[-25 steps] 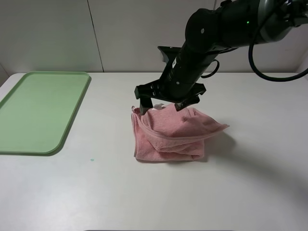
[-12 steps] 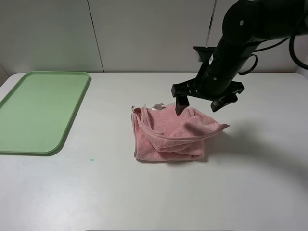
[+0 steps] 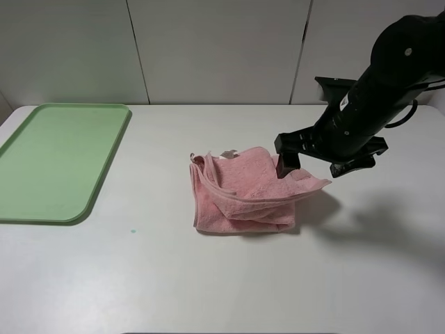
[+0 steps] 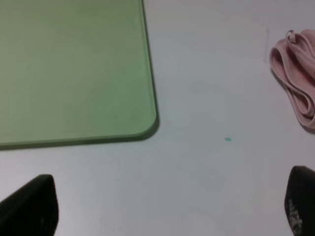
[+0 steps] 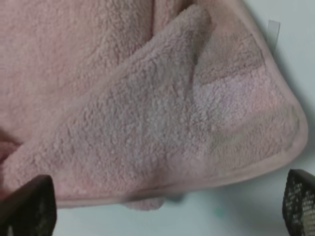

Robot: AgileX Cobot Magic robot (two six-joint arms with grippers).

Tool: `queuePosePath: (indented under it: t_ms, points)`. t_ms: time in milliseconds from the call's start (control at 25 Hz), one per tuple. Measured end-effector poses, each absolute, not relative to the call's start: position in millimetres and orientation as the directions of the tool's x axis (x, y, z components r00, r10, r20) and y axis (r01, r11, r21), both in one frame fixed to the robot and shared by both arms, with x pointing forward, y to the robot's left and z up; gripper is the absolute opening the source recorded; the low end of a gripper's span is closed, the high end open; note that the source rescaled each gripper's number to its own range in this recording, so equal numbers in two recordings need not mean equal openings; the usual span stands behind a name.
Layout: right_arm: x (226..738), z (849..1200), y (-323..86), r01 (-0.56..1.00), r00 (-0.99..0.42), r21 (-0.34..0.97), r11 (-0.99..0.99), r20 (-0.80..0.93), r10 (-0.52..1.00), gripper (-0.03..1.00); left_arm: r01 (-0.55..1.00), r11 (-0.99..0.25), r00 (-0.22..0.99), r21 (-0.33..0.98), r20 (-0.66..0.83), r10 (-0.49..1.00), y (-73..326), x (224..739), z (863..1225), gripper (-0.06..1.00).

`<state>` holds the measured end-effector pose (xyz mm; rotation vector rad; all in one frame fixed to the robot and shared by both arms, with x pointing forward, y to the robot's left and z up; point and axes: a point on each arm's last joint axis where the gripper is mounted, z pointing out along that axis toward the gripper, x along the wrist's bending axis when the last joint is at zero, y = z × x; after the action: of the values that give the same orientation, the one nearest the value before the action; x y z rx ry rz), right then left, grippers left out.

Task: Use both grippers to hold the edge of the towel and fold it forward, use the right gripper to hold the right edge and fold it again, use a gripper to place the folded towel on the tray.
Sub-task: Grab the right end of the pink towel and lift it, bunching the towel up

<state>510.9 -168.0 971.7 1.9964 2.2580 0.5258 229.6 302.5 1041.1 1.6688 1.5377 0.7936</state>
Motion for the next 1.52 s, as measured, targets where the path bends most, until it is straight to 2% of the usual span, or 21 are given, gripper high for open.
queuePosePath:
  t_ms: [400,800,1160,1520]
  points:
    - [492,941,-176,0.951,-0.090,0.309,0.026,0.196,0.976,1.00,0.551,-0.028,0.098,0.834,-0.031,0.995,303,230,1041,0.92]
    - [500,941,-181,0.920,-0.033,0.386,-0.066,0.244,0.969,1.00,0.551,-0.028,0.098,0.834,-0.031,0.995,303,230,1041,0.92]
    - [509,940,-199,0.908,0.046,0.393,-0.146,0.253,0.966,1.00,0.551,-0.028,0.098,0.834,-0.031,0.995,303,230,1041,0.92]
    - [518,918,-210,0.917,0.102,0.355,-0.182,0.231,0.967,1.00,0.551,-0.028,0.098,0.834,-0.031,0.995,303,230,1041,0.92]
